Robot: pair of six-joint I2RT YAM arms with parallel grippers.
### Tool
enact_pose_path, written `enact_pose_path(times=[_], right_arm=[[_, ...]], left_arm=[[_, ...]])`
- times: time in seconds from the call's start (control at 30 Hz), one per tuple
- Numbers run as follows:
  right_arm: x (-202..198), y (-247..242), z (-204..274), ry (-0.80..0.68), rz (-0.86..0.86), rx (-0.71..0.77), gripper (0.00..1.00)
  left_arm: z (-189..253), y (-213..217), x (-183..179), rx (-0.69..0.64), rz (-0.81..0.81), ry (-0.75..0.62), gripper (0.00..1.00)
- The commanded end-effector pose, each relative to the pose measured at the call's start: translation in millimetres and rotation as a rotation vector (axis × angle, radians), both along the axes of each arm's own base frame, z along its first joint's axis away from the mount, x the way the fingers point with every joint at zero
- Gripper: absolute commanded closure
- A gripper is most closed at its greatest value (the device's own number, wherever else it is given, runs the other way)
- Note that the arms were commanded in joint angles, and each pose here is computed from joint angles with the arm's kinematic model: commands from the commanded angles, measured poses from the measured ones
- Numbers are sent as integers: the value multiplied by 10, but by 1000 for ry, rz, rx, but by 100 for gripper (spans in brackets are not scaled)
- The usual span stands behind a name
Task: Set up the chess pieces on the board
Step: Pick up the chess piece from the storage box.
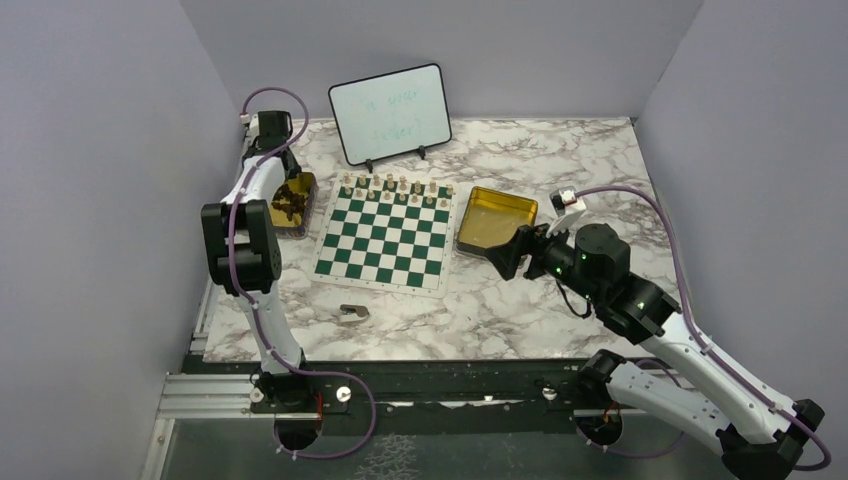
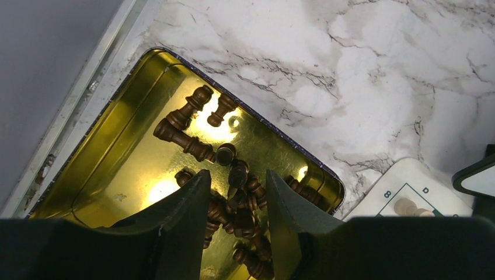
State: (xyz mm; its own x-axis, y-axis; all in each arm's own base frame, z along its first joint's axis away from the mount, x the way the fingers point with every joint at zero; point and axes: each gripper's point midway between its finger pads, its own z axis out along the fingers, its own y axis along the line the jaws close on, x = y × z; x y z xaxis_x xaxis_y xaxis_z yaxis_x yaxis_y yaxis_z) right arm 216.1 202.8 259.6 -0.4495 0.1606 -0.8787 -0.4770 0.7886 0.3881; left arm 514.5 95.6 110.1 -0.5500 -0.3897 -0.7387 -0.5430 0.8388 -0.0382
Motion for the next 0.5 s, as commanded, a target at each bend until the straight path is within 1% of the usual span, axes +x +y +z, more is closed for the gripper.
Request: enact_pose_path(times=[0.0, 0.13, 0.47], right_arm=[[38, -1, 219, -47, -22, 44, 14], [29, -17, 218, -48, -26, 47, 14], [12, -45, 163, -35, -36, 48, 13]], left_arm=[[-118, -2, 73, -23, -21, 11, 61], [-183, 15, 73, -20, -17, 26, 64], [-195, 53, 109, -16, -12, 26, 66]])
